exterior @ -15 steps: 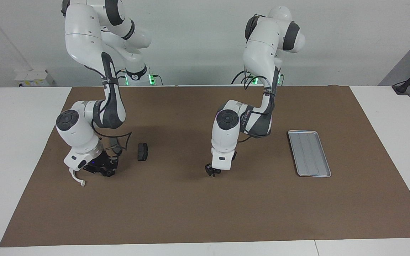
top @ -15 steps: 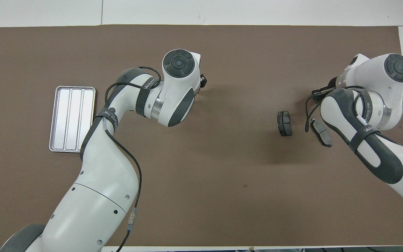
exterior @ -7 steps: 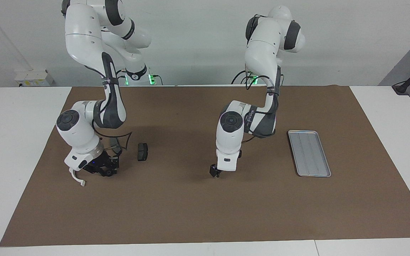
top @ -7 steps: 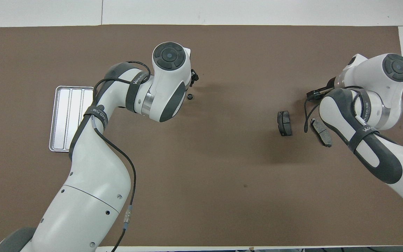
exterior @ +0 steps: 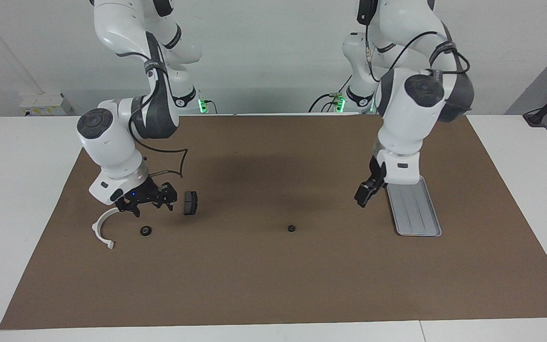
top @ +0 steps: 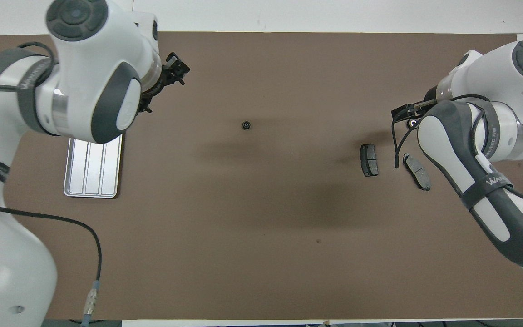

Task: Place bearing gear from tray to pile
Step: 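Set the bearing on the table center and withdraw the left gripper, then grasp the bearing with the right gripper while the left gripper withdraws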

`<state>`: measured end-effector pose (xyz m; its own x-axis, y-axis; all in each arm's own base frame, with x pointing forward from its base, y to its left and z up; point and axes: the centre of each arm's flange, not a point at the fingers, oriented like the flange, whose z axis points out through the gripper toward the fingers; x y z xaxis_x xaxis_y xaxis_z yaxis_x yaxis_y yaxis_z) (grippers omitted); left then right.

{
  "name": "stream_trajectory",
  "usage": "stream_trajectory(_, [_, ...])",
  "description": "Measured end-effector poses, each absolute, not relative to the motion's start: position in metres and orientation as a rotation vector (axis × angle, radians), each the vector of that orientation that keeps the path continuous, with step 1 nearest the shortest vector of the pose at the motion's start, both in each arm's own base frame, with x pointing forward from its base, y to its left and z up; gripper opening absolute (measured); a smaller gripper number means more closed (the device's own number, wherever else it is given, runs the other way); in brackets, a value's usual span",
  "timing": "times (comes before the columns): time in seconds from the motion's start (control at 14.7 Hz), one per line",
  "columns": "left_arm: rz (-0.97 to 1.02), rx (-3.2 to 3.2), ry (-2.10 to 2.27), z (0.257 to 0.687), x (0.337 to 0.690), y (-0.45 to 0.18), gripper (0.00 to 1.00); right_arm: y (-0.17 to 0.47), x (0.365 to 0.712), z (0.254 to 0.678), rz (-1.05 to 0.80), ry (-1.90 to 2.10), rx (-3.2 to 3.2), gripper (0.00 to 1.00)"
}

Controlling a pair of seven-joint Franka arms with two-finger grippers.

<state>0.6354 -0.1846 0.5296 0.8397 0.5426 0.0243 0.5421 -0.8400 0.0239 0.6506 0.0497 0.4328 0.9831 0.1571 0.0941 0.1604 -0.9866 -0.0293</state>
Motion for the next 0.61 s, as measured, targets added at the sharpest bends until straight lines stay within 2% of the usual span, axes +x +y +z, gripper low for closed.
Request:
stream_trajectory(0.27, [-0.001, 3.013, 0.793, 0.588, 0.609, -0.110, 1.00, 0.100, 0.660, 0.485, -0.228, -0.272, -3.124, 1.00])
stream_trajectory(0.61, [-0.042, 3.027, 0.638, 0.641, 0.566, -0.016, 1.00, 0.221, 0.652, 0.506, -0.225, -0.213, -3.130, 1.00])
